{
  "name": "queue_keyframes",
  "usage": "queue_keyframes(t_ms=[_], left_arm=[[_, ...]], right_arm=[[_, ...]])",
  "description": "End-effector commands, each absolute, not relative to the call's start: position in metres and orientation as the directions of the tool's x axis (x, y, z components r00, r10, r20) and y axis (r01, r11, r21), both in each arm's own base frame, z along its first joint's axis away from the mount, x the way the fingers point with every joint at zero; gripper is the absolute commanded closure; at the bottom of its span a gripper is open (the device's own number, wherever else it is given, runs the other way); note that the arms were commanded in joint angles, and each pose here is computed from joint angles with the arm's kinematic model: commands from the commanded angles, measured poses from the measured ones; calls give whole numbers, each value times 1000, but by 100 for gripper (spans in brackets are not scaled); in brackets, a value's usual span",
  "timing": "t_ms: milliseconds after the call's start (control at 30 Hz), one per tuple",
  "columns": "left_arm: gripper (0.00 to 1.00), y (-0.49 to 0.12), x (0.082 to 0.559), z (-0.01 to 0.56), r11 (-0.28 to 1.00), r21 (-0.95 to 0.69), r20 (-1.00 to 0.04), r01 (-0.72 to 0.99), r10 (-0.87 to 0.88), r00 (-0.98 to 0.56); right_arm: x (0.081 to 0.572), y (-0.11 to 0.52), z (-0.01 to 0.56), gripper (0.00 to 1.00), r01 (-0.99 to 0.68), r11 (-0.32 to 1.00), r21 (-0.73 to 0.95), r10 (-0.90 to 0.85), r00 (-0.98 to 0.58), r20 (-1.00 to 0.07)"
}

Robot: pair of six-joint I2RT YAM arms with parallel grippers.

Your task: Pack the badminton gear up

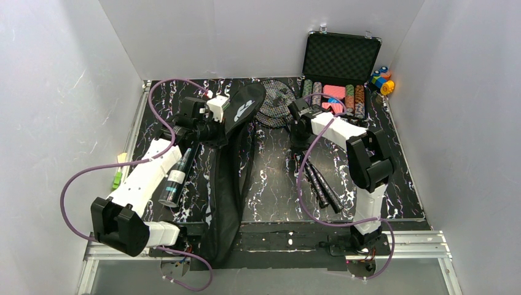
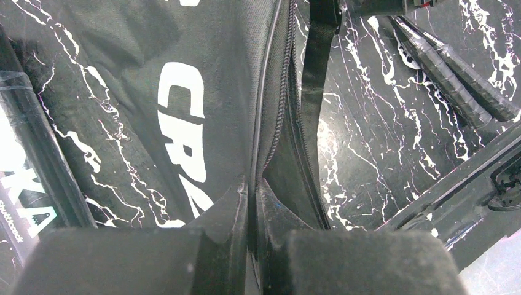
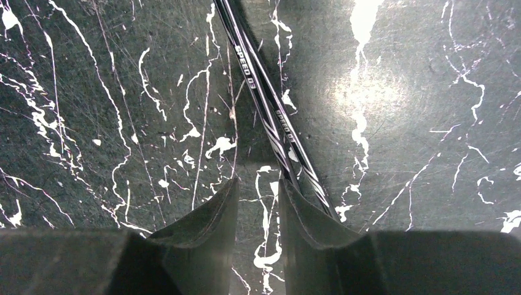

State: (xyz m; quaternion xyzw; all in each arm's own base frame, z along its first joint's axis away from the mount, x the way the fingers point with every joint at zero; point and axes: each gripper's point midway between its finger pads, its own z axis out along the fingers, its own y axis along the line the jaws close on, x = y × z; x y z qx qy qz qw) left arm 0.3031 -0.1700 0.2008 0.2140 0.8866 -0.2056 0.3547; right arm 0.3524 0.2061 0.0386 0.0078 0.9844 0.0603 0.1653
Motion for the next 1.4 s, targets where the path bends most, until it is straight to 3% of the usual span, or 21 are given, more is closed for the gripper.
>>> queue_keyframes(t_ms=[0,367,767,1367], left_arm=[[100,-166,305,221,824,-190,-771,534,211,-601],[100,-165,305,221,826,-195,-772,529,204,-602],[100,-163,305,222,827,-197,-773,527,200,-602],[100,-160,304,222,830,-197,-776,521,192,-600]], right_arm=[[352,203,42,62,5,991,136,51,-941,-336],[362,192,94,63,12,989,149,81,-882,-463],[348,186,43,63,52,991,121,93,-928,-361],[325,213,24,65,37,983,179,91,-949,-303]])
